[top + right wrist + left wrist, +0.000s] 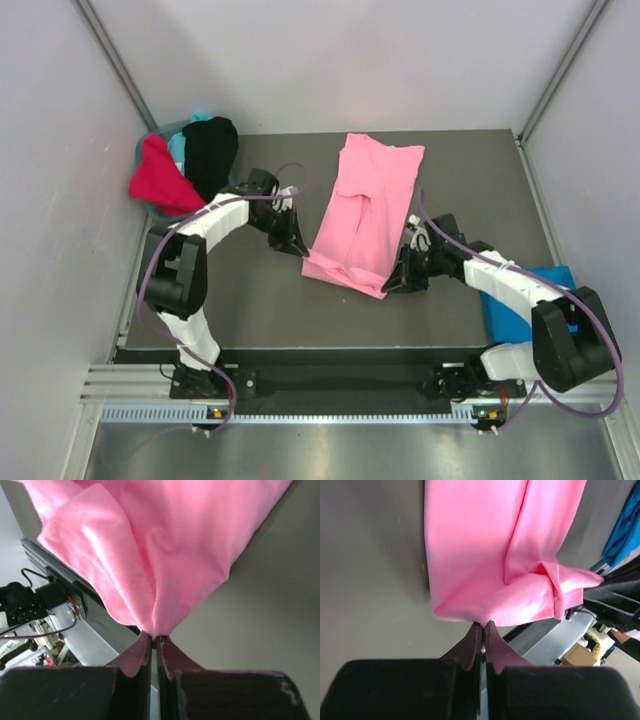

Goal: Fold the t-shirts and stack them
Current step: Fold the tshirt

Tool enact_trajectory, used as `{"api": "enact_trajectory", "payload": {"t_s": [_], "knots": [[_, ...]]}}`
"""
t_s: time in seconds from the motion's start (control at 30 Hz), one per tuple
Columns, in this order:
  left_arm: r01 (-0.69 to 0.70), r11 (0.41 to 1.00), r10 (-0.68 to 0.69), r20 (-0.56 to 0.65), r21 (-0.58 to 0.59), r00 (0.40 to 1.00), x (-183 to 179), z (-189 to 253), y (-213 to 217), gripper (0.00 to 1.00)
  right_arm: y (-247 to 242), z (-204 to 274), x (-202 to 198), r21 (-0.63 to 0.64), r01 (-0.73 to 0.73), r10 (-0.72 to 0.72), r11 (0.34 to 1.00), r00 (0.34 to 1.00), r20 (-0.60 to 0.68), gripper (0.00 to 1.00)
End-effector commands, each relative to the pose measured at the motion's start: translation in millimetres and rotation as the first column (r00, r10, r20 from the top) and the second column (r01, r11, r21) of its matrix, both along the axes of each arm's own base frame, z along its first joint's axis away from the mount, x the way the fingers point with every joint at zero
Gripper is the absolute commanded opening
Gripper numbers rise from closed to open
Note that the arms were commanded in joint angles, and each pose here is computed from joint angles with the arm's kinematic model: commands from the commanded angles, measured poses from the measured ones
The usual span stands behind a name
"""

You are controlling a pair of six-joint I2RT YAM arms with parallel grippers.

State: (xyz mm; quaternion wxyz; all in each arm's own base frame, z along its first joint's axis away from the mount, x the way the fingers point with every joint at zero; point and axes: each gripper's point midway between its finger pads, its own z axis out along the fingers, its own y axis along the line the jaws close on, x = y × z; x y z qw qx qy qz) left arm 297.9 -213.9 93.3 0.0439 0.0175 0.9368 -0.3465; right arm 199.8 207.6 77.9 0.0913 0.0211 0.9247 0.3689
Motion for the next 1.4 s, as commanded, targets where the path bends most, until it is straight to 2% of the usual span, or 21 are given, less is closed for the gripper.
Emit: {"api": "enact_trajectory", "payload": {"t_s": [0.0, 0.3, 0.6, 1.07, 1.37], "knots": [[0.034, 0.998, -0.029, 0.090, -0.045, 0.995, 31, 13, -13, 0.00, 1, 22, 30, 0.042, -0.010, 0.005, 0.999, 0.993, 0.114, 0.00], [0.048, 0.998, -0.040, 0.210, -0.031, 0.977, 83, 22, -23, 0.00, -15, 26, 83, 0.046, 0.048, -0.055, 0.998, 0.983, 0.174, 0.00], [0.058, 0.998, -0.049, 0.262, -0.028, 0.964, 128, 11, -33, 0.00, -29, 27, 148, 0.043, 0.122, -0.128, 0.992, 0.961, 0.244, 0.00], [0.044, 0.996, -0.011, 0.367, -0.083, 0.930, 193, 17, -55, 0.00, -54, 10, 184, -0.016, 0.171, -0.160, 0.985, 0.949, 0.271, 0.00], [0.035, 0.995, 0.003, 0.393, -0.091, 0.920, 210, 12, -60, 0.00, -62, 4, 217, -0.025, 0.186, -0.171, 0.982, 0.942, 0.291, 0.00]]}}
